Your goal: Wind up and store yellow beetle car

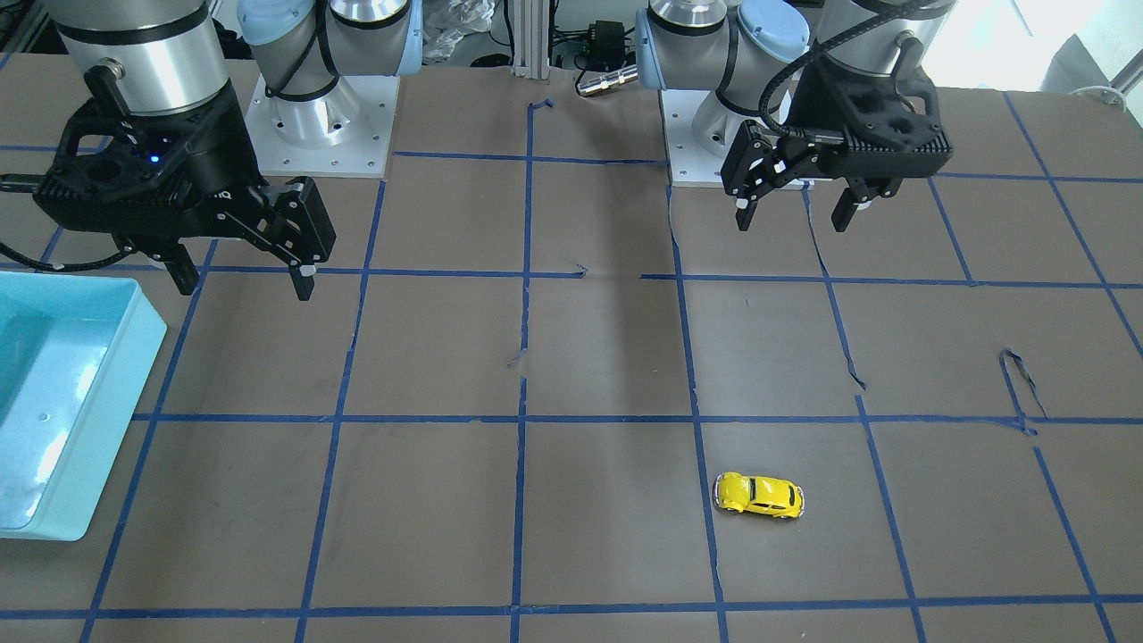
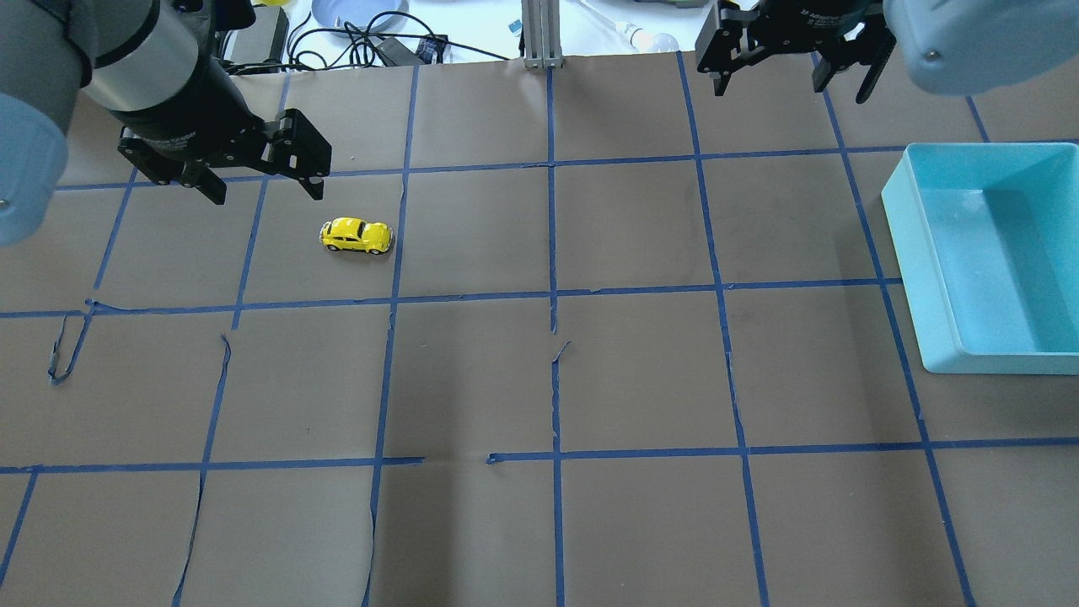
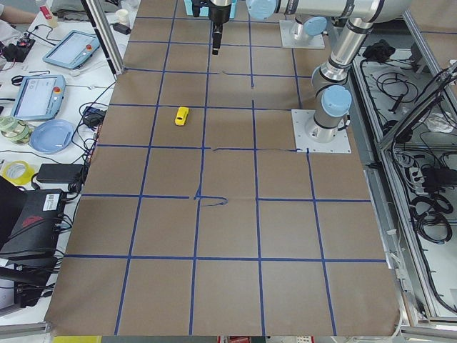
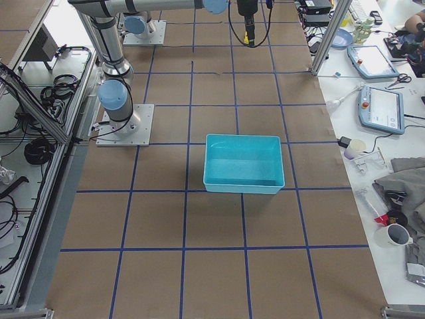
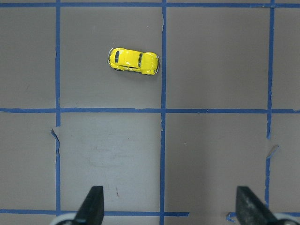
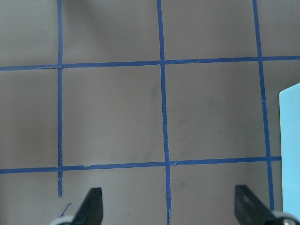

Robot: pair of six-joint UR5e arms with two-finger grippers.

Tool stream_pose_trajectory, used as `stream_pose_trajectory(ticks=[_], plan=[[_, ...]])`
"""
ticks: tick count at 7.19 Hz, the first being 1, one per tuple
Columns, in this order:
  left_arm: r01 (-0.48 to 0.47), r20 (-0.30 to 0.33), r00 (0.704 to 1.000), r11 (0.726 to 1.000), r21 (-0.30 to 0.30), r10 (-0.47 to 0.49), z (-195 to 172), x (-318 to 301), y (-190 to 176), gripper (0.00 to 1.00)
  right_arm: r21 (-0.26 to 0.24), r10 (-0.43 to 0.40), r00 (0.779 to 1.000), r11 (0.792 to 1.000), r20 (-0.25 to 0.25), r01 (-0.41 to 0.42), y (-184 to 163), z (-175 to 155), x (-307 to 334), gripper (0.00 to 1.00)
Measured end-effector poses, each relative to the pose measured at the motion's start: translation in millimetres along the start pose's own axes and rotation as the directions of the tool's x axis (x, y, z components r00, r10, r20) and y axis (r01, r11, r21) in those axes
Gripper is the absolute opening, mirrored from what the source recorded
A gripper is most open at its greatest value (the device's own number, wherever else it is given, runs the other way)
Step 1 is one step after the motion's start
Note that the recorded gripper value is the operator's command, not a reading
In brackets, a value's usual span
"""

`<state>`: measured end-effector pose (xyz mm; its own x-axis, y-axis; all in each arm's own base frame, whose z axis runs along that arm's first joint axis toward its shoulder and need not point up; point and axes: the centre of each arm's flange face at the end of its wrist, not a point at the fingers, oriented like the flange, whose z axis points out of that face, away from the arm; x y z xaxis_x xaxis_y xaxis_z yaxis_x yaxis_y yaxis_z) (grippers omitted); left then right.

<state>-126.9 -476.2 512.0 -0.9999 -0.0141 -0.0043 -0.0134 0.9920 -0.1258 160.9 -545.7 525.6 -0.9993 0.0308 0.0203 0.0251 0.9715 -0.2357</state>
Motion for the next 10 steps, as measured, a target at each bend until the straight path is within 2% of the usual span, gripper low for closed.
stream_pose_trajectory(ticks=[10], plan=[[-0.006,0.004,1.0,1.0,0.02,0.006,-13,-1,11,1.0,0.0,0.0,1.0,1.0,0.0,0.0,0,0,0,1.0]])
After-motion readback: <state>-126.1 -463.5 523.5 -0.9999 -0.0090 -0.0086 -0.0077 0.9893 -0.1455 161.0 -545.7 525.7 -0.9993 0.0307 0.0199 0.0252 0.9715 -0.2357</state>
